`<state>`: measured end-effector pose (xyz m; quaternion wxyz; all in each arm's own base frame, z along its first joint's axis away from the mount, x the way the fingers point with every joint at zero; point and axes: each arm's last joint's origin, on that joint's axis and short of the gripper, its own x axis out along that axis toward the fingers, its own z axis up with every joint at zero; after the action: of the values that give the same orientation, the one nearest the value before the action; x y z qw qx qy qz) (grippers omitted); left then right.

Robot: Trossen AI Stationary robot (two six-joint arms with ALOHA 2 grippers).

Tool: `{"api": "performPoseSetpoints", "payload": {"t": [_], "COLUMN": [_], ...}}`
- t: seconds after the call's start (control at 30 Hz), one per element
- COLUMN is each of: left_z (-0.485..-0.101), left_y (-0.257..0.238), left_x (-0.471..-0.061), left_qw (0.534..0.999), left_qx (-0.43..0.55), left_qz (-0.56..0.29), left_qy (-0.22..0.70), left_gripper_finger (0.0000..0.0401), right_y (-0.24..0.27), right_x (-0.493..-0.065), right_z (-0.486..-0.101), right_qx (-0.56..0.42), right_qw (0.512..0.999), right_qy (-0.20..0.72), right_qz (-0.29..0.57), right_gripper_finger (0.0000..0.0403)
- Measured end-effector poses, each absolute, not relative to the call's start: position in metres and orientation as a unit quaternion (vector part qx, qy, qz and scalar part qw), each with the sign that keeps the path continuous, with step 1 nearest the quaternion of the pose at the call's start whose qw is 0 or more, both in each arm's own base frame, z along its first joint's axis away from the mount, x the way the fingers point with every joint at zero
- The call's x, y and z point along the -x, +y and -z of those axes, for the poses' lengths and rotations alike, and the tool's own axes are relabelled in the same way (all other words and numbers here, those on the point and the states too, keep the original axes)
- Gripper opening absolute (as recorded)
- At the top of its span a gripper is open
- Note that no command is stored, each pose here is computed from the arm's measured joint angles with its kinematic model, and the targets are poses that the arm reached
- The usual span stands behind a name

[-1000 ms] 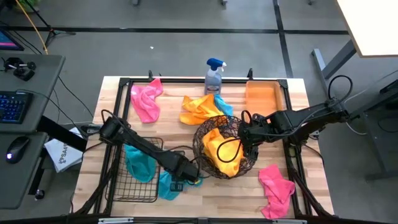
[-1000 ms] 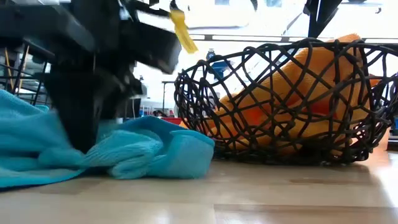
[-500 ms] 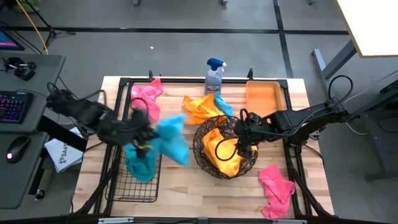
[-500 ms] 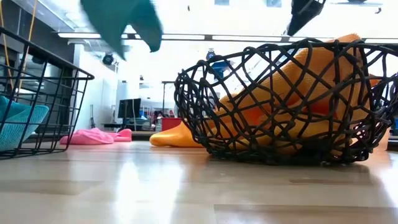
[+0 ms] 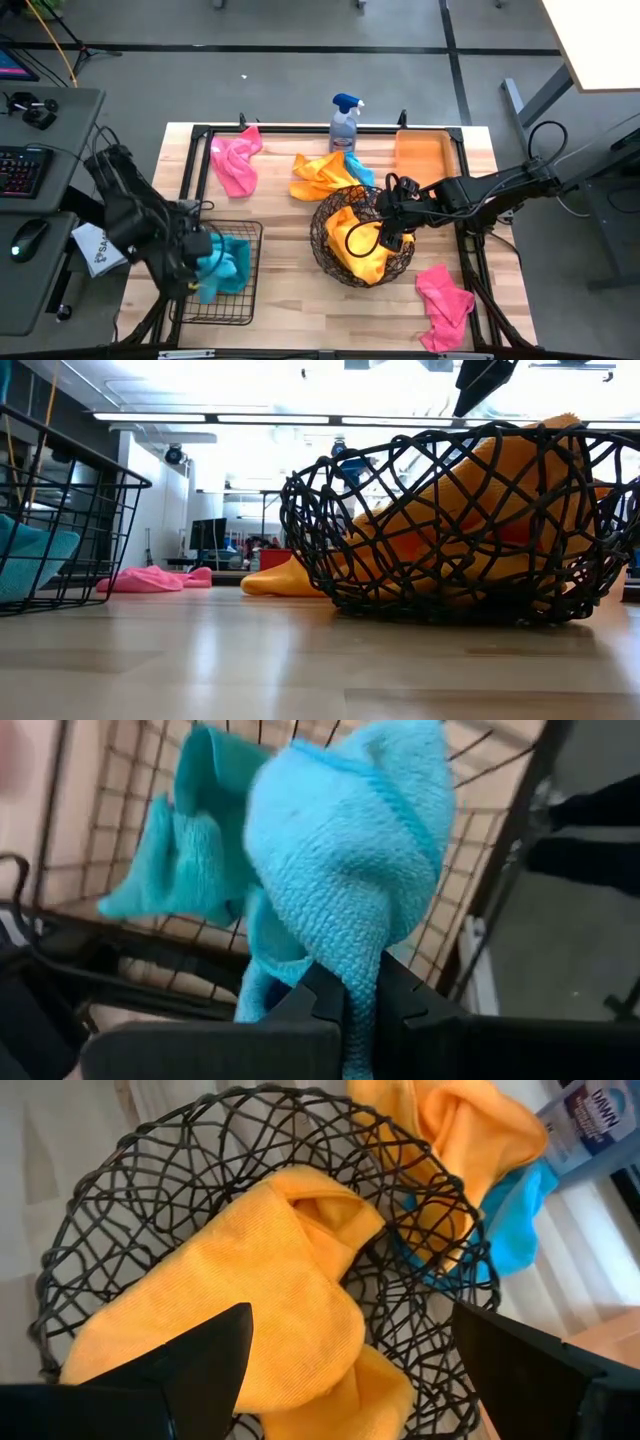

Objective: Sort microfiber towel by color & place in baskets
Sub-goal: Put the bottom blue microfiber towel into the wire basket, then put the blue microfiber cloth into the wire basket

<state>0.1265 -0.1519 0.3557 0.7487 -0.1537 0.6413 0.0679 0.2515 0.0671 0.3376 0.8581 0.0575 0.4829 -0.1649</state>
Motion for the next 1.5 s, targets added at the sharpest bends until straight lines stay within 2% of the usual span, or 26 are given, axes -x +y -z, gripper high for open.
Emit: {"api": "performPoseSetpoints", "payload": {"t": [0.2, 0.37, 0.53, 0.77, 0.9, 1.0, 1.1, 1.17, 1.27, 1.37, 1.5], "left_z": [-0.311, -0.29, -0.283, -0.29, -0.3, -0.313, -0.336, -0.352, -0.366, -0.373, -0.368], "left_y": [-0.166, -0.169, -0.155, -0.132, -0.127, -0.122, -0.11, -0.095, -0.065, -0.034, 0.002], "left_x": [-0.149, -0.174, -0.187, -0.181, -0.179, -0.183, -0.193, -0.198, -0.203, -0.207, -0.217], "left_qw": [0.746, 0.756, 0.715, 0.644, 0.635, 0.67, 0.764, 0.828, 0.902, 0.934, 0.949], "left_qx": [0.159, 0.146, 0.135, 0.171, 0.211, 0.249, 0.281, 0.28, 0.224, 0.156, 0.095], "left_qz": [-0.093, -0.054, -0.03, -0.027, 0.027, 0.085, 0.123, 0.099, 0.027, -0.04, -0.092], "left_qy": [0.64, 0.636, 0.686, 0.745, 0.742, 0.694, 0.567, 0.475, 0.369, 0.317, 0.287], "left_gripper_finger": [0.0002, 0.0029, 0.009, 0.0194, 0.0233, 0.0244, 0.0244, 0.0243, 0.024, 0.0236, 0.0231], "right_y": [0.067, 0.067, 0.064, 0.06, 0.061, 0.059, 0.048, 0.032, -0.006, -0.05, -0.101], "right_x": [-0.251, -0.245, -0.233, -0.221, -0.222, -0.227, -0.234, -0.24, -0.246, -0.251, -0.255], "right_z": [-0.338, -0.341, -0.35, -0.36, -0.36, -0.361, -0.365, -0.367, -0.369, -0.364, -0.346], "right_qx": [-0.046, -0.06, -0.079, -0.117, -0.131, -0.147, -0.17, -0.189, -0.237, -0.29, -0.331], "right_qw": [0.858, 0.856, 0.857, 0.863, 0.863, 0.87, 0.877, 0.876, 0.858, 0.831, 0.795], "right_qy": [0.487, 0.497, 0.494, 0.472, 0.467, 0.434, 0.381, 0.356, 0.333, 0.33, 0.357], "right_qz": [0.154, 0.133, 0.127, 0.137, 0.144, 0.181, 0.237, 0.266, 0.312, 0.342, 0.362], "right_gripper_finger": [0.0339, 0.0339, 0.0339, 0.0339, 0.0339, 0.0339, 0.0339, 0.0339, 0.0339, 0.0339, 0.0339]}}
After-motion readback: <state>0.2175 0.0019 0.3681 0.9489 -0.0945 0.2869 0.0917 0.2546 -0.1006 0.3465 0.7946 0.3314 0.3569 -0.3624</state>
